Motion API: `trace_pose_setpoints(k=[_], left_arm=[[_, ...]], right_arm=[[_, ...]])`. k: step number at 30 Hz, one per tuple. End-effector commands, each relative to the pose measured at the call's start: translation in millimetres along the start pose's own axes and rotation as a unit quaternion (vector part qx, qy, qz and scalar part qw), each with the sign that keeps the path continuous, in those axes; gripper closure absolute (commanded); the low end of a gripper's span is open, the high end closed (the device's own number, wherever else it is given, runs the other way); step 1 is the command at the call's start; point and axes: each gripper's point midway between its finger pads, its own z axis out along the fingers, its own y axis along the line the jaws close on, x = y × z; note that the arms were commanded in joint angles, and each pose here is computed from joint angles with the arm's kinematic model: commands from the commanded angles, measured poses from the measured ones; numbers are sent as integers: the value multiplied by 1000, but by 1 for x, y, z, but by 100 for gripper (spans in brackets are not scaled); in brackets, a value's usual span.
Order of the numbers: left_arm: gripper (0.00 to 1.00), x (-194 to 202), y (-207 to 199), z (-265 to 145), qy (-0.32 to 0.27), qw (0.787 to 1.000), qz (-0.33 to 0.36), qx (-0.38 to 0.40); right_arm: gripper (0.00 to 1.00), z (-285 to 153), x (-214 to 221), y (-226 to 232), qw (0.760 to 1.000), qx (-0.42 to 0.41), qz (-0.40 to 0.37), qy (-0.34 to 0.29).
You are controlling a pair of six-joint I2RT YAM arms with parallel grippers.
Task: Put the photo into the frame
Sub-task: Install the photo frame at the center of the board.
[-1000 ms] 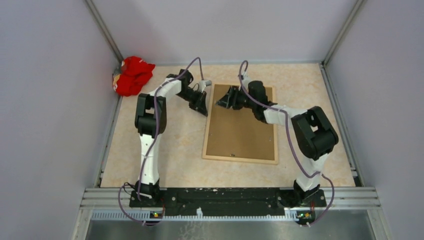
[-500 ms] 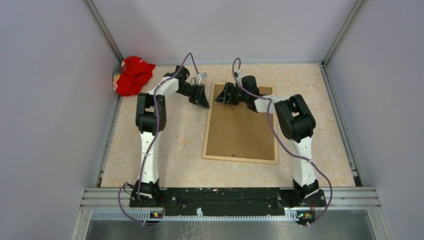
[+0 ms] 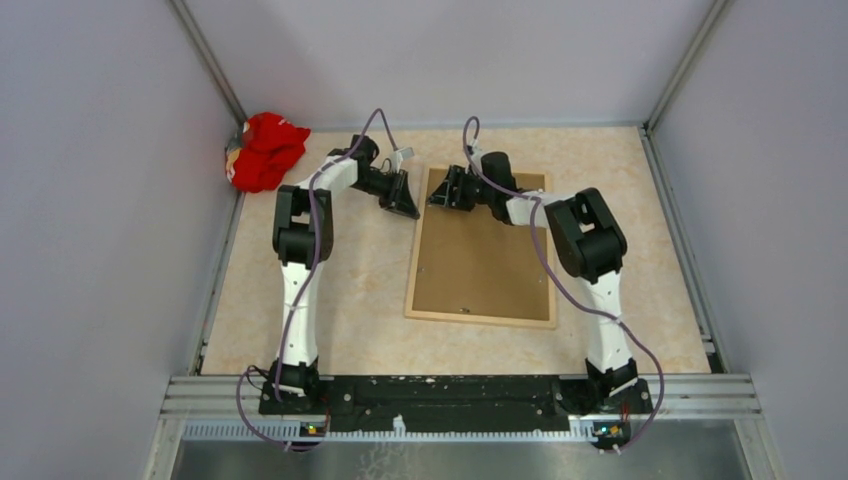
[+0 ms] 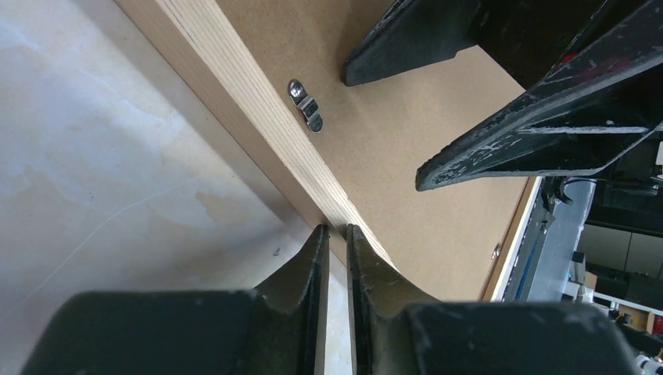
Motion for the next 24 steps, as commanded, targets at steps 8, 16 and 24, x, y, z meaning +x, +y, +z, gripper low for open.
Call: trace_pose_setpoints(k=[8,16,24], left_arm=[[85,7,7,7,9,1000,-4,-5],[86,10,10,7,14,1000,-4,-9],[87,16,13,7,22,1000,0,-14]], right_arm=[[45,21,10,8,1000,-15,-4,15],[46,26,16,8,1000,-13,3,18],[47,32,10,7,1000,-9,2,12]])
